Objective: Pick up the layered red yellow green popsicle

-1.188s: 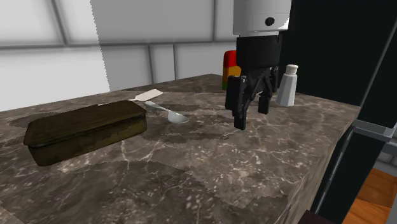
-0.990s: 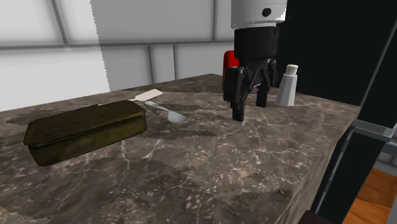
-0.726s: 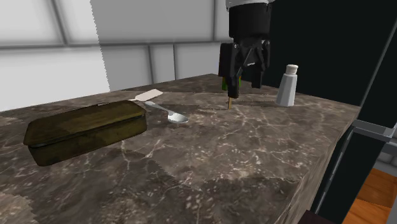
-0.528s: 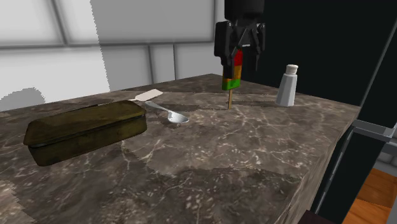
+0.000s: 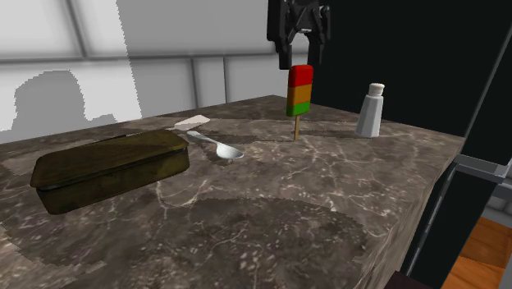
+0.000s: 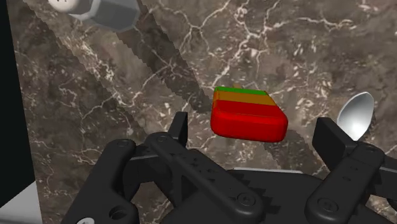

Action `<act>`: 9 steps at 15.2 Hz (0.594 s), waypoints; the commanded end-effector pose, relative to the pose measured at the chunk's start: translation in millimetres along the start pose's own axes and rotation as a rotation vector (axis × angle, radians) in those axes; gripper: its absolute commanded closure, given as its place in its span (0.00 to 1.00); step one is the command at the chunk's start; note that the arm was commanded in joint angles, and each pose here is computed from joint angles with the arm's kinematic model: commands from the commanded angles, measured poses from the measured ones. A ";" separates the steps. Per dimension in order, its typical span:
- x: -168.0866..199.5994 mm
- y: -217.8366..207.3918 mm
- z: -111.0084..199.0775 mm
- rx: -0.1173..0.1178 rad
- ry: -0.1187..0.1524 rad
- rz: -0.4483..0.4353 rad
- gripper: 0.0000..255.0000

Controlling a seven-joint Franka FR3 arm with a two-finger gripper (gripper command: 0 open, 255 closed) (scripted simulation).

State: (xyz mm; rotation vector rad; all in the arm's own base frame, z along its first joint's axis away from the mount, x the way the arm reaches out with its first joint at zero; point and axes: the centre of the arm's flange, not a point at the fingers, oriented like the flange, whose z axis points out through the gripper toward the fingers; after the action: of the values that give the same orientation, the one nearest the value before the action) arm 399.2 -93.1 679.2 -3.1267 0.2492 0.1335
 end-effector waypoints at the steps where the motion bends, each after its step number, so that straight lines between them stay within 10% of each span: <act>1: 1.3 0.0 8.7 0.000 0.000 0.000 0.00; 6: 2.9 -0.1 27.5 0.000 0.000 0.000 0.00; 7: 2.9 -0.5 27.8 0.000 0.000 0.000 1.00; 9: 2.7 0.0 27.8 0.000 0.000 0.000 1.00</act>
State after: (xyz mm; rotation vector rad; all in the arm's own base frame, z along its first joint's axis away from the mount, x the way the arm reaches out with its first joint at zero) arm 399.4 -93.6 652.0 -3.1273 0.2503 0.1319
